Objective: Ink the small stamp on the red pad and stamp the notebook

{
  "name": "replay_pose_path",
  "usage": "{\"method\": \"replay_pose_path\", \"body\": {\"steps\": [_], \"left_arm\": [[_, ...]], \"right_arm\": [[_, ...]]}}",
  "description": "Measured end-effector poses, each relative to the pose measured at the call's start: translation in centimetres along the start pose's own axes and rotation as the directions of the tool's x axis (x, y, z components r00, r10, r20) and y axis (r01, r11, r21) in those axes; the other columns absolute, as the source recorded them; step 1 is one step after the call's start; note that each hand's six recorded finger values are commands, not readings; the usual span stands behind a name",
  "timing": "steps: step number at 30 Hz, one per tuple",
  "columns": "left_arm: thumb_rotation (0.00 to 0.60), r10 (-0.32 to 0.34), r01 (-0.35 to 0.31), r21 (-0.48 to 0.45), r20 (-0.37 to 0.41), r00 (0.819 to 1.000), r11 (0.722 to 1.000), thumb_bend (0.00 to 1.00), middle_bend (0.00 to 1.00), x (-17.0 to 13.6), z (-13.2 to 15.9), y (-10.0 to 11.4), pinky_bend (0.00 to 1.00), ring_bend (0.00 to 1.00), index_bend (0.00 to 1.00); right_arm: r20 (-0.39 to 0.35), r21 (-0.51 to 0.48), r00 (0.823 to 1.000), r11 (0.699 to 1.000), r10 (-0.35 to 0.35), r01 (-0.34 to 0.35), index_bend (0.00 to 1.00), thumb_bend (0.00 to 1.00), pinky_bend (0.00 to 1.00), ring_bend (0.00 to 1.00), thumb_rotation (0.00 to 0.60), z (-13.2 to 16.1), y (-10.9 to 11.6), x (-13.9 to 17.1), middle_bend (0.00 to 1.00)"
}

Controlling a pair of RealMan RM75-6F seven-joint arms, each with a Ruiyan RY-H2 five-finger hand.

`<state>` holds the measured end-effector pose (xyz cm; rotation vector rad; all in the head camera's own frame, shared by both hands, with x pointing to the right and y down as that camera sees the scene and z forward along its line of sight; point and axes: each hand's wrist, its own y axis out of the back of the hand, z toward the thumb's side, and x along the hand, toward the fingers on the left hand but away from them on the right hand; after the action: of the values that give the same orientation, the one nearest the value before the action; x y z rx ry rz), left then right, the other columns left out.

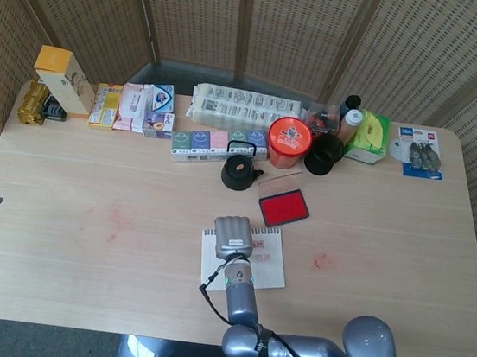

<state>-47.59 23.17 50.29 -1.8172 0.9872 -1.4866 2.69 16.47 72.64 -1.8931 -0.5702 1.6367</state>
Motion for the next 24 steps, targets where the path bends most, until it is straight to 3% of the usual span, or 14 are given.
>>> {"method": "replay_pose_path", "body": {"steps": [8,18,24], "left_arm": [[0.6,-0.005,0.005,-0.002,0.005,1.0,1.0,0.0,0.0,0.0,0.1,-0.1,0.0,0.0,0.0],[0.6,0.001,-0.001,-0.005,0.018,1.0,1.0,0.0,0.0,-0.3,0.4,0.0,0.0,0.0,0.0],[0.6,-0.008,0.008,0.002,0.026,1.0,1.0,0.0,0.0,-0.4,0.6,-0.2,0.0,0.0,0.0]], "right_arm": [[-0.006,-0.008,1.0,1.0,-0.015,0.015,0.63,0.48,1.0,1.0,0.6,0.2,1.9,1.3,0.95],[0.01,0.017,0.998,0.998,-0.064,0.064,0.63,0.48,1.0,1.0,0.6,0.4,6.2,4.2,0.95],[0.033,0.045,0.997,0.997,-0.064,0.062,0.63,0.48,1.0,1.0,0.6,-0.4,6.9,5.3,0.95]]}}
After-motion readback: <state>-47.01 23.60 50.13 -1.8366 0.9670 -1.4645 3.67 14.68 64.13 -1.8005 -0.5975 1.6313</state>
